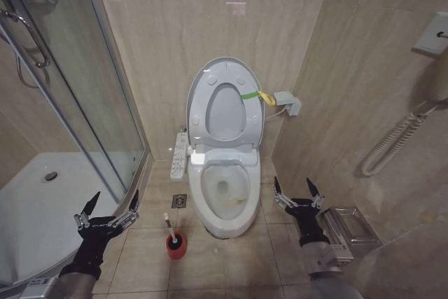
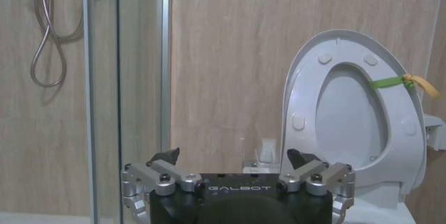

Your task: Open the toilet lid, clean the toilet bowl with a toilet brush, close the toilet lid, and flush.

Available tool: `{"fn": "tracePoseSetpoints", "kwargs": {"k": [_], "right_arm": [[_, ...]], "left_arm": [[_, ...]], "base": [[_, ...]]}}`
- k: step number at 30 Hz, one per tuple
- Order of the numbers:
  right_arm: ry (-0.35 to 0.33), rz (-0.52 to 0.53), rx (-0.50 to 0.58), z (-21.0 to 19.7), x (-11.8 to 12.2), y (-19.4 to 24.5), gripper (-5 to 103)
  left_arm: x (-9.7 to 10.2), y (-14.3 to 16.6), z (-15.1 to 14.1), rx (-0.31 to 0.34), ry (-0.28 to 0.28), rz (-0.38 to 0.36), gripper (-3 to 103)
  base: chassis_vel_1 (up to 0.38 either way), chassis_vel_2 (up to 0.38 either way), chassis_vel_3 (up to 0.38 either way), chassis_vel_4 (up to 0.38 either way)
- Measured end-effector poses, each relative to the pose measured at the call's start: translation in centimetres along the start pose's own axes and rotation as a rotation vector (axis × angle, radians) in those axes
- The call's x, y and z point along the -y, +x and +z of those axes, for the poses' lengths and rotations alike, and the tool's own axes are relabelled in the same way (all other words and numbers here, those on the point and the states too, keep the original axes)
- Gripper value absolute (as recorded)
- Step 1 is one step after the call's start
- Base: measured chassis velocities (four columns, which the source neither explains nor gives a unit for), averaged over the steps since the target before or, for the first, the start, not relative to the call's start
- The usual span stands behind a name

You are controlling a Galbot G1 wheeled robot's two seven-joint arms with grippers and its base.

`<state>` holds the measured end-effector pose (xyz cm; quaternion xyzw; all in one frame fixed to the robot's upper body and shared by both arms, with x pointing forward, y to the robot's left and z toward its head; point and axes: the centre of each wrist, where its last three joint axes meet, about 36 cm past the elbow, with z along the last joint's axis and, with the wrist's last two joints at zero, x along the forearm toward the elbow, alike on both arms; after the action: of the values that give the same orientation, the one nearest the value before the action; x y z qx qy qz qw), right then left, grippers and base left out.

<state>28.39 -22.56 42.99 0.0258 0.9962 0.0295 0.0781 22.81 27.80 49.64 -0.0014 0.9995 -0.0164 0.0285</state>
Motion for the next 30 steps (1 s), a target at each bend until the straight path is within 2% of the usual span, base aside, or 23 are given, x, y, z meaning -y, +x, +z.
{"fn": "tracePoseSetpoints", "kwargs": {"k": [4, 12, 14, 15, 16, 17, 18, 19, 20, 26, 30], "right_arm": [[0.000, 0.000, 0.000, 0.0, 0.0, 0.0, 100], [0.000, 0.000, 0.000, 0.0, 0.0, 0.0, 100], [0.000, 0.000, 0.000, 0.0, 0.0, 0.0, 100], [0.000, 0.000, -0.001, 0.0, 0.0, 0.0, 100], [0.000, 0.000, -0.001, 0.0, 0.0, 0.0, 100], [0.000, 0.000, 0.000, 0.0, 0.0, 0.0, 100], [0.000, 0.000, 0.000, 0.0, 0.0, 0.0, 100], [0.000, 0.000, 0.000, 0.0, 0.0, 0.0, 100], [0.000, 0.000, 0.000, 0.0, 0.0, 0.0, 100], [0.000, 0.000, 0.000, 0.0, 0.0, 0.0, 100], [0.000, 0.000, 0.000, 0.0, 0.0, 0.0, 100]], "left_arm": [[-0.4, -1.2, 0.9, -0.029, -0.001, -0.007, 100], [-2.3, -8.2, 4.4, -0.188, -0.003, -0.042, 100], [-2.4, -9.0, 4.6, -0.201, -0.003, -0.046, 100], [-2.2, -9.6, 4.2, -0.174, -0.004, -0.047, 100], [-2.2, -9.6, 4.2, -0.174, -0.004, -0.047, 100], [-1.7, -9.8, 3.3, -0.120, -0.016, -0.042, 100], [-1.4, -9.7, 3.1, -0.094, -0.026, -0.038, 100], [-0.8, -9.1, 2.9, -0.034, -0.045, -0.028, 100], [-0.5, -8.8, 2.7, -0.015, -0.049, -0.020, 100], [-0.1, -7.8, 2.3, 0.019, -0.065, -0.004, 99], [-0.6, -8.0, 3.3, 0.028, -0.088, -0.017, 99]], "base": [[0.000, 0.000, 0.000, 0.000], [0.000, 0.000, 0.000, 0.000], [0.000, 0.000, 0.000, 0.000], [0.000, 0.000, 0.000, 0.000], [0.000, 0.000, 0.000, 0.000], [0.000, 0.000, 0.000, 0.000], [0.000, 0.000, 0.000, 0.000], [0.000, 0.000, 0.000, 0.000], [0.000, 0.000, 0.000, 0.000], [0.000, 0.000, 0.000, 0.000], [0.000, 0.000, 0.000, 0.000]]}}
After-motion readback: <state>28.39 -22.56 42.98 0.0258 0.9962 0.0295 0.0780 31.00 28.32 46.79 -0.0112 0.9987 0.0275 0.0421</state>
